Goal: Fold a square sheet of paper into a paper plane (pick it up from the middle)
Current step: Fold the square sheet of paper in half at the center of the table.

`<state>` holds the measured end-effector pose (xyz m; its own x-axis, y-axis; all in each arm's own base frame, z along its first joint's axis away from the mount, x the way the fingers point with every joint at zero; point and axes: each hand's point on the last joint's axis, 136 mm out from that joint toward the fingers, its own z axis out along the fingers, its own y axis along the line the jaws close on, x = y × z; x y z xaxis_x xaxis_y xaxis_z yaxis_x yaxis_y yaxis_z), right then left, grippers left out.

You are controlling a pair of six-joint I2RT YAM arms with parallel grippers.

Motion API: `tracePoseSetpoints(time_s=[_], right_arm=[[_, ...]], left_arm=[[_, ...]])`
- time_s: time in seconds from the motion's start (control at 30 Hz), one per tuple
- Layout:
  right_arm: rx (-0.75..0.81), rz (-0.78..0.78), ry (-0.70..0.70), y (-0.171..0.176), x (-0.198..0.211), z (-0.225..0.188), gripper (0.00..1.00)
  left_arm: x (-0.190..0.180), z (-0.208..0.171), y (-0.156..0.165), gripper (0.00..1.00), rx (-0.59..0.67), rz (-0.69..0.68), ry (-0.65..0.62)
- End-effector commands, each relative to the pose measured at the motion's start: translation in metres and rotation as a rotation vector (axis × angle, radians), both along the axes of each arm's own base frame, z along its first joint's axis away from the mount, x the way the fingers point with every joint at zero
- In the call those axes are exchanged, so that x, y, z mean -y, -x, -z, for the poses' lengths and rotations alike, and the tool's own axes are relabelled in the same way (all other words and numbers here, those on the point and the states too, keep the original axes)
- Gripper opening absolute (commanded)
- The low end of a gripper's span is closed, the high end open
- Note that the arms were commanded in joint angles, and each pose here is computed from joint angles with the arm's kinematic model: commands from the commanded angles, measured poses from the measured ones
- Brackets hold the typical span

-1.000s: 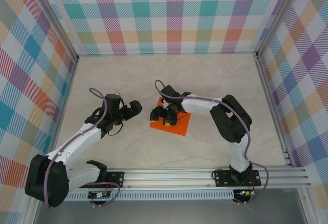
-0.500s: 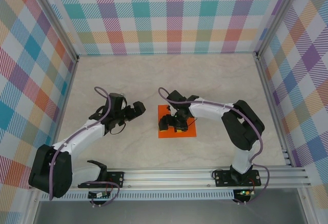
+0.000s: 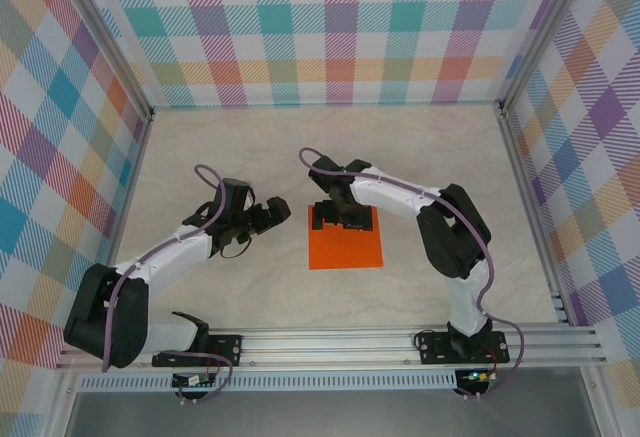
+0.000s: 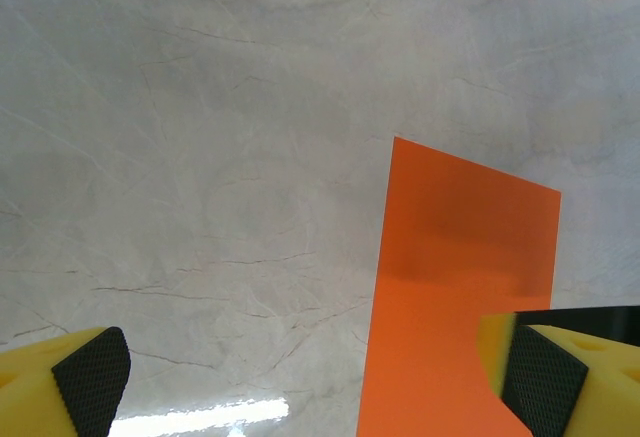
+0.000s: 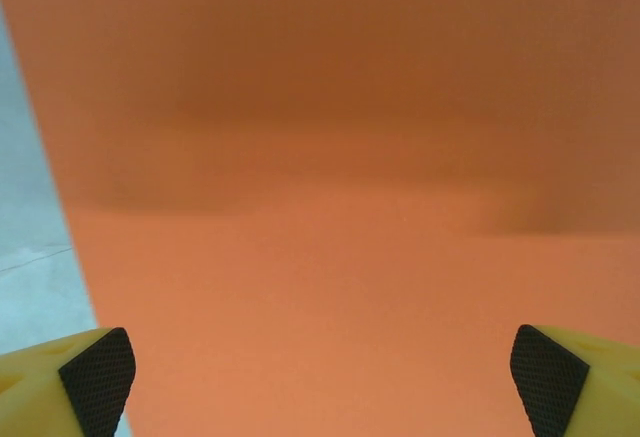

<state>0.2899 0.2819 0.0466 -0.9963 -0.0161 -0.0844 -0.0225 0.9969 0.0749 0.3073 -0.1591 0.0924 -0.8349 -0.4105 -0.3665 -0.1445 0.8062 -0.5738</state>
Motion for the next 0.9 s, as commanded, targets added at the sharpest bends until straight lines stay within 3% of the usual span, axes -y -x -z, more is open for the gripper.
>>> tracePoseSetpoints(time_s=[0.0, 0.3, 0.63, 0.87], right_arm=[[-0.030, 0.015, 0.024, -0.001, 0.000, 0.005, 1.00], [-0.075, 0.030, 0.060, -0.001, -0.002, 0.032, 1.00], [-0.186, 0.060, 0.089, 0.026, 0.011, 0.077, 0.99], [-0.202, 0.051, 0.130, 0.032, 0.017, 0.086, 0.96]], left_arm=[[0.008, -0.008, -0.003, 1.00, 0.017, 0.044, -0.008], [0.008, -0.007, -0.004, 1.00, 0.015, 0.061, -0.024], [0.010, -0.003, -0.004, 1.00, 0.004, 0.075, -0.027], [0.012, -0.002, -0.005, 1.00, 0.000, 0.080, -0.024]])
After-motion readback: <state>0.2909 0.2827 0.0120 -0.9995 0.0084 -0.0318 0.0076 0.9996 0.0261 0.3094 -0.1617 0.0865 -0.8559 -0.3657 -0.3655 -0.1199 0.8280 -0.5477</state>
